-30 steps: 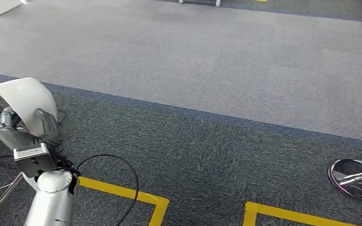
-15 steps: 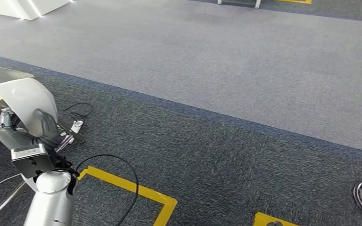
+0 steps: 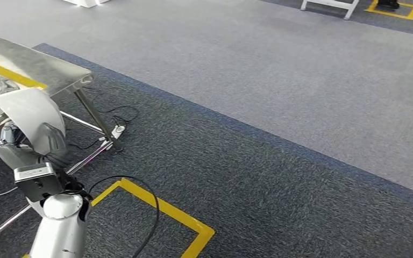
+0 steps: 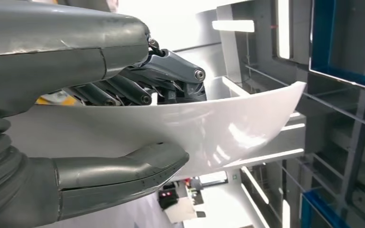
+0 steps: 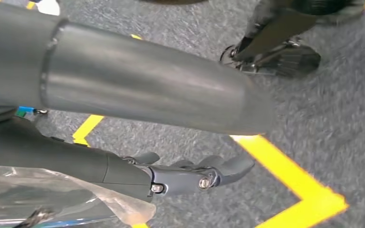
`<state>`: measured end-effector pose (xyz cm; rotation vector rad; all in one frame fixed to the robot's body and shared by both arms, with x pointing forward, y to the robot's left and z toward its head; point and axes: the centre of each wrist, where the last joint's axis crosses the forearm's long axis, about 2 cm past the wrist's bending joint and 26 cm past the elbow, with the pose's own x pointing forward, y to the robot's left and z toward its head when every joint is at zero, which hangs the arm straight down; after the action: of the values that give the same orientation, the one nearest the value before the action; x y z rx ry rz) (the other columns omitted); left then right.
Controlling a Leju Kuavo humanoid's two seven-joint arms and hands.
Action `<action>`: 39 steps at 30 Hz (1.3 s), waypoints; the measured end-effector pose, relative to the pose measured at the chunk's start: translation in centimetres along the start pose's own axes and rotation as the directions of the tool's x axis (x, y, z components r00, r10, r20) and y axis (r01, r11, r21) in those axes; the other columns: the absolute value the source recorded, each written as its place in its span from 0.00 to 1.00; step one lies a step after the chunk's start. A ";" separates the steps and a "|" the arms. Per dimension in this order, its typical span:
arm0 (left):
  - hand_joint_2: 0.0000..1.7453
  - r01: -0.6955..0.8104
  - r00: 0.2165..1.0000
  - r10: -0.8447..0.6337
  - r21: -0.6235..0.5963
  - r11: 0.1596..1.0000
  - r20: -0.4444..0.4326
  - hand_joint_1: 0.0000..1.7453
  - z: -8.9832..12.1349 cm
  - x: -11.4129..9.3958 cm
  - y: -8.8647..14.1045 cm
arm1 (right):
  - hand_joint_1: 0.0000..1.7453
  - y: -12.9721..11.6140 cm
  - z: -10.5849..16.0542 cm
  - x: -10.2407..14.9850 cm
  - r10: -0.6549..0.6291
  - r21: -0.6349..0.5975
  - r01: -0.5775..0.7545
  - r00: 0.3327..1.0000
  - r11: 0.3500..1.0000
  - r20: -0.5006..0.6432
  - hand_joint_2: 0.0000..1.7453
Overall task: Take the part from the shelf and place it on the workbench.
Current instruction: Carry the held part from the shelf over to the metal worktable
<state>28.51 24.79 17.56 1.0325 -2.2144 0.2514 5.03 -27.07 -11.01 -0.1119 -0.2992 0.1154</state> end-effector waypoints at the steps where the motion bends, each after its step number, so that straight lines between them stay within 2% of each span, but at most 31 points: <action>1: 1.00 0.000 1.000 0.000 0.000 1.000 -0.001 1.00 0.1 0.0 0.0 | 0.00 0.0 0.0 -0.1 0.001 0.001 -0.001 1.000 1.000 -0.004 0.00; 39: 1.00 -0.016 1.000 0.016 -0.008 1.000 -0.010 1.00 0.5 0.1 -0.1 | 0.00 0.1 0.0 -0.2 0.011 0.012 -0.011 1.000 1.000 -0.005 0.00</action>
<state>28.30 24.49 17.24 1.0076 -2.2139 0.2536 4.83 -26.97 -11.03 -0.1025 -0.2929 0.1279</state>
